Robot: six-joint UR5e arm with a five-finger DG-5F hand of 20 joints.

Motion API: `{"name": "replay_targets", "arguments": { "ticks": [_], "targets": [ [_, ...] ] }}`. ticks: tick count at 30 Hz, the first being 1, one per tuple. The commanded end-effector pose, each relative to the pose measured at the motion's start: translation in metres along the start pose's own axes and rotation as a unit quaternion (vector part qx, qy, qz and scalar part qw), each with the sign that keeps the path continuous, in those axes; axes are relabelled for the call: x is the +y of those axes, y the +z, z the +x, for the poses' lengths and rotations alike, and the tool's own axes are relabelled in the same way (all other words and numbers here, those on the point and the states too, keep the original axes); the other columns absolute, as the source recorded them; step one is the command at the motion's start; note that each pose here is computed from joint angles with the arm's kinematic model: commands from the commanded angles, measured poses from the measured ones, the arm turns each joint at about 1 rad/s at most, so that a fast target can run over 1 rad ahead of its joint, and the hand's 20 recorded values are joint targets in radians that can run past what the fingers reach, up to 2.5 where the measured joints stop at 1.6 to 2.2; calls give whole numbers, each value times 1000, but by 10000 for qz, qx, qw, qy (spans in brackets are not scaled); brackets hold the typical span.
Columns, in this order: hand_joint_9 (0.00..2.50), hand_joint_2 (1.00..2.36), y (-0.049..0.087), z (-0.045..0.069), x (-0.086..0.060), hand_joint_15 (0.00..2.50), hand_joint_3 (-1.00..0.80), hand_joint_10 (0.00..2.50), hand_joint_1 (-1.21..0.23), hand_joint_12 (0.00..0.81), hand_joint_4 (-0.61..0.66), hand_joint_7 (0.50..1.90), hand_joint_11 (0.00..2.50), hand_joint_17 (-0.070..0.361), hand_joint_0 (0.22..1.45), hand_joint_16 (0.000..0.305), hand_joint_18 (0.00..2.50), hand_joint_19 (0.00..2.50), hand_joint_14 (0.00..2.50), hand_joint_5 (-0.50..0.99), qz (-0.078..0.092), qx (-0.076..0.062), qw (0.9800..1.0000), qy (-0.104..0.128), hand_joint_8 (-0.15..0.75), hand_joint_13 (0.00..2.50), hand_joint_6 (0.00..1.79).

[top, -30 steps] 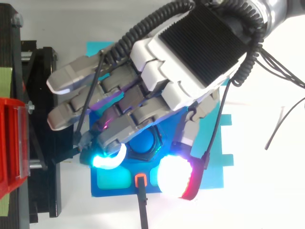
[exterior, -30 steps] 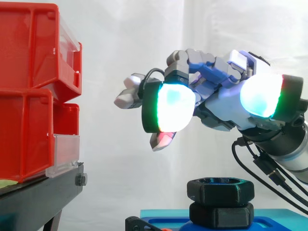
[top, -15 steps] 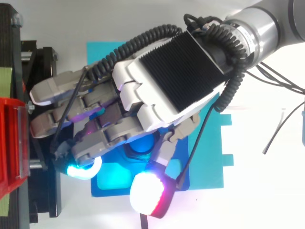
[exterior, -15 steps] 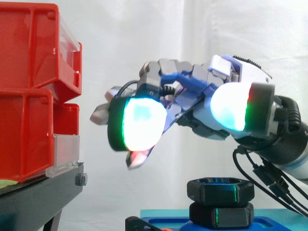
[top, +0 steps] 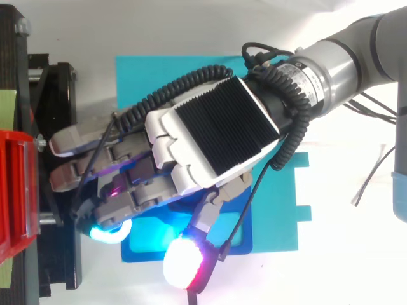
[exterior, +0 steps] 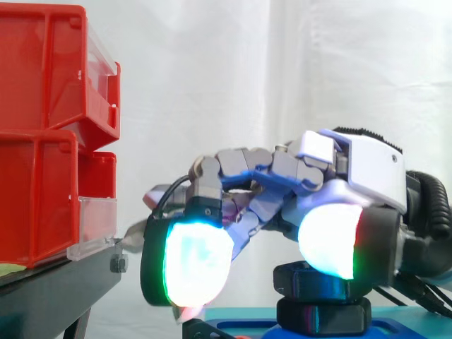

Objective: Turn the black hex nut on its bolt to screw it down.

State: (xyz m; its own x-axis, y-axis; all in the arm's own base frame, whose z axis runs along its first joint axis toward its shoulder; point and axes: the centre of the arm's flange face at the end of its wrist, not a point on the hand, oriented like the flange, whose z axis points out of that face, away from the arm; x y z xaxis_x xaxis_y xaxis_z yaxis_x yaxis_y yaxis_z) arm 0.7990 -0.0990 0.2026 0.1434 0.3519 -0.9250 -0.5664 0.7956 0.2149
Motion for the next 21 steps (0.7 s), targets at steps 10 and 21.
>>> {"name": "replay_targets", "arguments": {
  "ticks": [10, 21],
  "targets": [
    [912, 1000, -8, 8, 0, 107, -500, 12, -367, 296, 221, 1233, 328, 72, 528, 32, 137, 103, 4, -62, 39, 123, 9999, 40, 255, 476, 502],
    [922, 1000, -8, 6, 0, 106, -500, 13, -371, 296, 199, 1330, 328, 72, 529, 32, 148, 100, 4, -49, -39, 118, 9999, 74, 253, 487, 501]
  ]
}}
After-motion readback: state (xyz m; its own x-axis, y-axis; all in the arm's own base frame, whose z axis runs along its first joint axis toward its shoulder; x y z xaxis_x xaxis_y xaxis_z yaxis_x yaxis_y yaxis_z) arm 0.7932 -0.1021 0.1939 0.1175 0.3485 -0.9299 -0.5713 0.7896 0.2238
